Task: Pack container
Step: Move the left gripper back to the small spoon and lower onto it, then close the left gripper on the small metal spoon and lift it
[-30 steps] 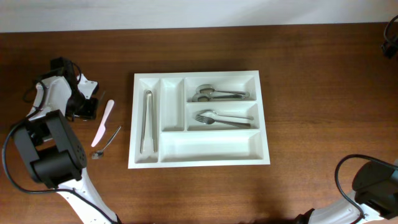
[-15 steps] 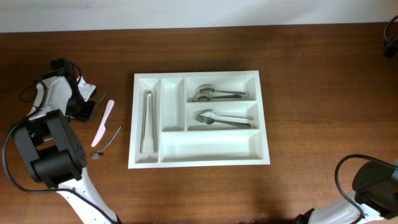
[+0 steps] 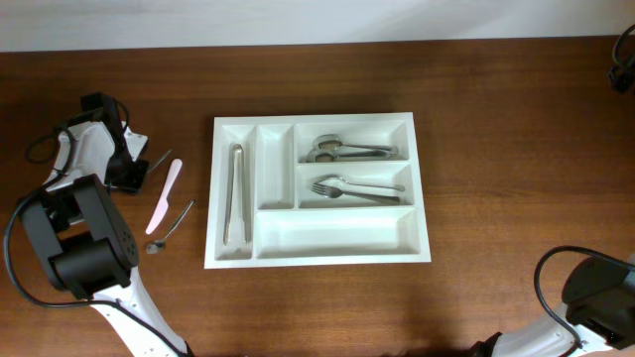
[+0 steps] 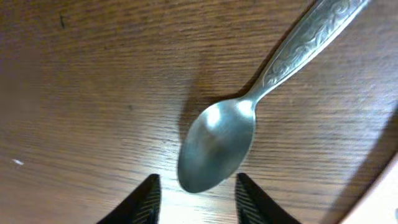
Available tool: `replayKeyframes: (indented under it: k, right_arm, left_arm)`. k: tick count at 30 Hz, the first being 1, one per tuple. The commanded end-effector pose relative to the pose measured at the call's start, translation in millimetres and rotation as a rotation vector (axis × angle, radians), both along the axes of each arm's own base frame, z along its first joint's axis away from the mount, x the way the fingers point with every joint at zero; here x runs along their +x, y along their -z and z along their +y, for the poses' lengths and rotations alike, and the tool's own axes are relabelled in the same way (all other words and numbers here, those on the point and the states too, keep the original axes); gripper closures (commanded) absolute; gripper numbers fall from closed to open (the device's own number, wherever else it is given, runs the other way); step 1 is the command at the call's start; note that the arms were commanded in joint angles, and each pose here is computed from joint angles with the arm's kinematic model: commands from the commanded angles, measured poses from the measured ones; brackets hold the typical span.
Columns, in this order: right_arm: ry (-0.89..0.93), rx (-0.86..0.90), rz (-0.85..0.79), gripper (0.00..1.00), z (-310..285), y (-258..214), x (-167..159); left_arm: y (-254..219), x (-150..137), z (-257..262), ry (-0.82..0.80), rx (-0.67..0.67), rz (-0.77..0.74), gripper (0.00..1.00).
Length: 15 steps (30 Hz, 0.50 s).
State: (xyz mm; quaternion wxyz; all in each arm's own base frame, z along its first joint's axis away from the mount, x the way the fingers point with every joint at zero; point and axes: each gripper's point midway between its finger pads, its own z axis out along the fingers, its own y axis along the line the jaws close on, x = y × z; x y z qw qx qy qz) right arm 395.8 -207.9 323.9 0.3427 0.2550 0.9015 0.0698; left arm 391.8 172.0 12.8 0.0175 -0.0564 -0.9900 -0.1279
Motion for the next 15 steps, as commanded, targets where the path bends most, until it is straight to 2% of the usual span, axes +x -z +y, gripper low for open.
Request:
replayKeyframes:
  k: [1, 6, 8, 15]
  right_arm:
    - [0.001, 0.017, -0.001, 0.01, 1, 2, 1]
    - [0.001, 0.017, -0.001, 0.01, 1, 2, 1]
    - [0.001, 0.017, -0.001, 0.01, 1, 2, 1]
    - [0.001, 0.017, -0.001, 0.01, 1, 2, 1]
  left_arm:
    - [11, -3, -19, -0.206, -0.094, -0.034, 0.55]
    - [12, 0, -32, -0.344, -0.169, -0.068, 0.55]
    - [13, 0, -33, -0.442, -0.201, -0.086, 0.51]
    - [9, 5, -35, -0.604, -0.466, -0.149, 0.56]
